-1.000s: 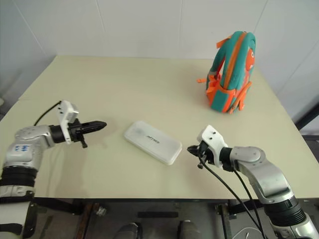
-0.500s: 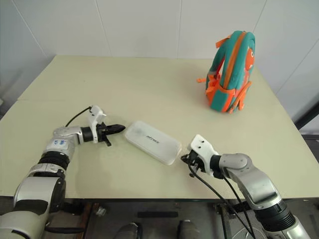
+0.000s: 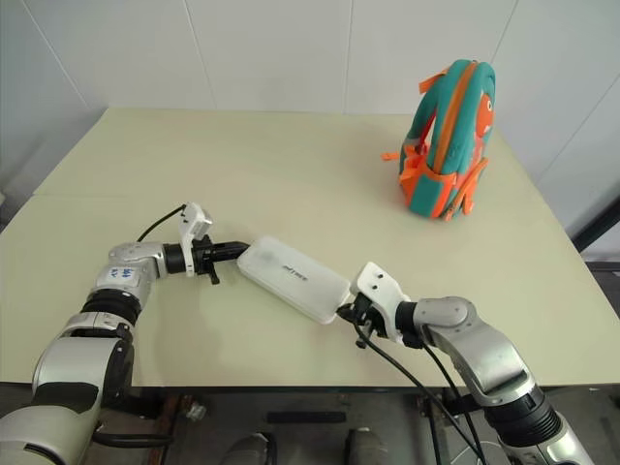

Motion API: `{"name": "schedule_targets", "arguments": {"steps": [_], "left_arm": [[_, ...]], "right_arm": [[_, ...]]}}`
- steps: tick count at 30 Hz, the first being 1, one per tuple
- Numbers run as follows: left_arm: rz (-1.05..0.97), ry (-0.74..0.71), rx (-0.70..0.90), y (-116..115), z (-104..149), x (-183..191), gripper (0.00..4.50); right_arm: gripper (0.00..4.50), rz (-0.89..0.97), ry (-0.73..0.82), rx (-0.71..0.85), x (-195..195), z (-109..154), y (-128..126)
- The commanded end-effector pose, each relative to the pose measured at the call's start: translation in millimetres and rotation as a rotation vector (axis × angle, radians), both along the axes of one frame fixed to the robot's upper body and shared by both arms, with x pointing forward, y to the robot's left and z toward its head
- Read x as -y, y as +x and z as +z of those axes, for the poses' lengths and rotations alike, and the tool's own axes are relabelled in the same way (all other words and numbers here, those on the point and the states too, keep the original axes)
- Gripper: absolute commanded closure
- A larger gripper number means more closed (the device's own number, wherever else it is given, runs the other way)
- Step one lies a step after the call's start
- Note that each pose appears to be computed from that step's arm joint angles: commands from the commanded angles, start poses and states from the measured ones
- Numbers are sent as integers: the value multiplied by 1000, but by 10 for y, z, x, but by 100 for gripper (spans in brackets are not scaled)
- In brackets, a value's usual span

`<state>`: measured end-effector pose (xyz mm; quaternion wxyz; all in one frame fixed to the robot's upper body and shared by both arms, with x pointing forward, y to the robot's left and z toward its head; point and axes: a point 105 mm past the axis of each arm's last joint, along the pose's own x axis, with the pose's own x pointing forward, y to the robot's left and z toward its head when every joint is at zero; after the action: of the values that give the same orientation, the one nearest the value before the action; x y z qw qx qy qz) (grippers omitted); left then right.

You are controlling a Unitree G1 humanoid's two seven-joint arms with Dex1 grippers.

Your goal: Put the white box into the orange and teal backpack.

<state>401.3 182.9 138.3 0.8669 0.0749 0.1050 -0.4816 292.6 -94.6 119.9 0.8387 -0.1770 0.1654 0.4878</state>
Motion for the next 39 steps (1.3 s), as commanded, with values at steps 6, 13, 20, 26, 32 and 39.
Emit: {"name": "schedule_targets", "arguments": {"steps": [6, 13, 20, 26, 32, 39], "left_arm": [[-227, 113, -130, -521, -186, 68, 442], [-225, 133, -171, -759, -164, 72, 442], [-56, 137, -113, -626, -9, -168, 442], [81, 142, -105, -522, 51, -400, 442], [156, 143, -44, -317, 79, -424, 442], [99, 42, -1, -151, 87, -160, 442]], "right_arm": [[442, 80, -17, 83, 16, 240, 4], [442, 83, -52, 93, 127, 258, 76], [442, 75, -73, 97, 194, 246, 111], [442, 67, -76, 96, 221, 234, 108], [442, 67, -73, 99, 211, 239, 122], [442, 75, -69, 98, 182, 235, 128]]}}
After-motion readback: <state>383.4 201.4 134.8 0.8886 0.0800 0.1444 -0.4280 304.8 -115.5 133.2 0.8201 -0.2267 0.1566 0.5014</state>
